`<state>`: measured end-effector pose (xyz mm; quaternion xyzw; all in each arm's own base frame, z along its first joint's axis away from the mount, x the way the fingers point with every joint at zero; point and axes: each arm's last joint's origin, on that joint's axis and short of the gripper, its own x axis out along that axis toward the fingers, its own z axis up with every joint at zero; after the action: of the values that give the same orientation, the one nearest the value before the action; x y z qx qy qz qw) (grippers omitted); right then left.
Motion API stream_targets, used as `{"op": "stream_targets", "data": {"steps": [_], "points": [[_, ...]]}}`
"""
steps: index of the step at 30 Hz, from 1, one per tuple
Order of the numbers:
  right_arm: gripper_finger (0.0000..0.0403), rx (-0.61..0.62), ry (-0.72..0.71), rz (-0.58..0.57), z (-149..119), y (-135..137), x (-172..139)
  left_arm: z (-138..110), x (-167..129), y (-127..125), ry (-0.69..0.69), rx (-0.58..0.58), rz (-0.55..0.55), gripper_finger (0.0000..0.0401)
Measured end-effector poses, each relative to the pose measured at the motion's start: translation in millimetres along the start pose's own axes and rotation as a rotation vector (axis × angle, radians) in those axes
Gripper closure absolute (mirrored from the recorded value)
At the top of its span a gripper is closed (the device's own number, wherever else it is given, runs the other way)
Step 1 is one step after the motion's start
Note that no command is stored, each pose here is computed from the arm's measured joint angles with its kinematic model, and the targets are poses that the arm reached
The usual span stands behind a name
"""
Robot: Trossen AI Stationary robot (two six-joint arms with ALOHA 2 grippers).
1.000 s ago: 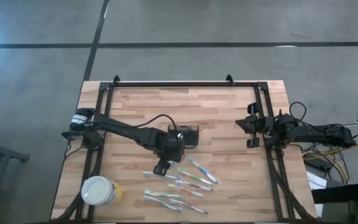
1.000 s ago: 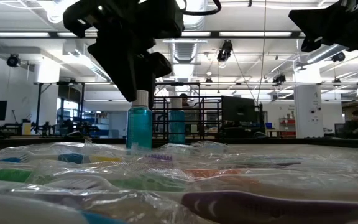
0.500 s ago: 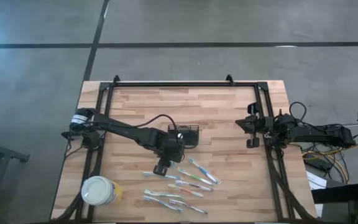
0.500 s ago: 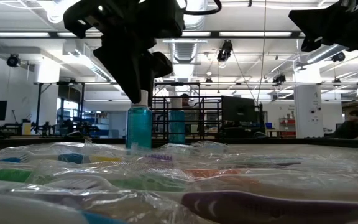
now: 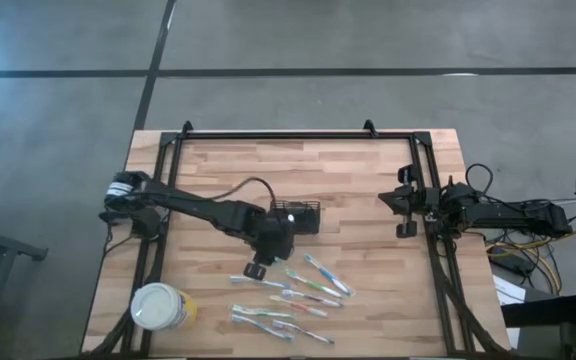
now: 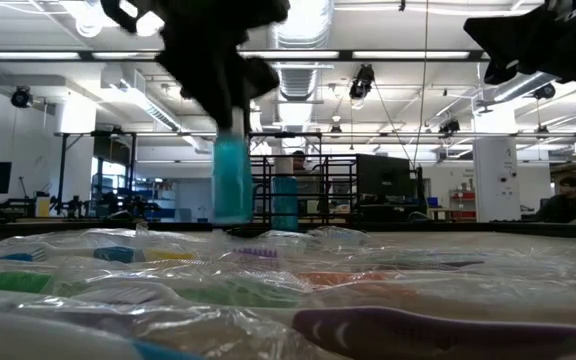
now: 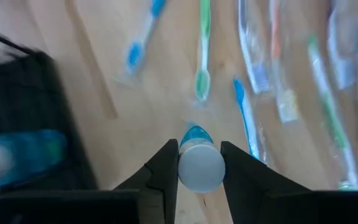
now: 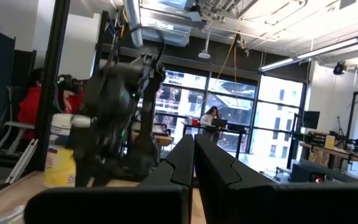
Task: Pick & Place toothbrushing station
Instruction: Put the mouthwash into the wire organizer
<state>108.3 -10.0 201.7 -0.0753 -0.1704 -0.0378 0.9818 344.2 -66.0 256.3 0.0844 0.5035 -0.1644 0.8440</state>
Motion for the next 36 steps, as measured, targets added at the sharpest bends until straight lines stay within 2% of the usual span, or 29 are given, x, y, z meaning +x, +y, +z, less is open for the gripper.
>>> {"op": "stream_targets", "data": {"steps": [4, 7, 13, 18, 24, 31, 36], "points": [[0.0394, -0.001, 0.003, 0.000, 0, 0, 0, -8, -34, -3, -0.126, 0.009, 0.025, 0.0302], [0.0394, 0.000, 0.004, 0.000, 0, 0, 0, -29, -56, -6, -0.210, -0.017, 0.062, 0.0302], [0.0394, -0.002, 0.004, 0.000, 0, 0, 0, -97, -78, -14, -0.417, -0.113, 0.129, 0.0302], [0.0394, 0.000, 0.002, 0.000, 0, 0, 0, -154, -90, -23, -0.671, -0.189, 0.207, 0.0302], [0.0394, 0.003, 0.000, 0.000, 0, 0, 0, -205, -96, -28, -0.932, -0.308, 0.316, 0.0302], [0.0394, 0.003, -0.001, 0.000, 0, 0, 0, -233, -91, -31, -1.043, -0.359, 0.328, 0.0302], [0.0394, 0.003, 0.000, 0.000, 0, 0, 0, -241, -82, -31, -1.037, -0.375, 0.322, 0.0302]]}}
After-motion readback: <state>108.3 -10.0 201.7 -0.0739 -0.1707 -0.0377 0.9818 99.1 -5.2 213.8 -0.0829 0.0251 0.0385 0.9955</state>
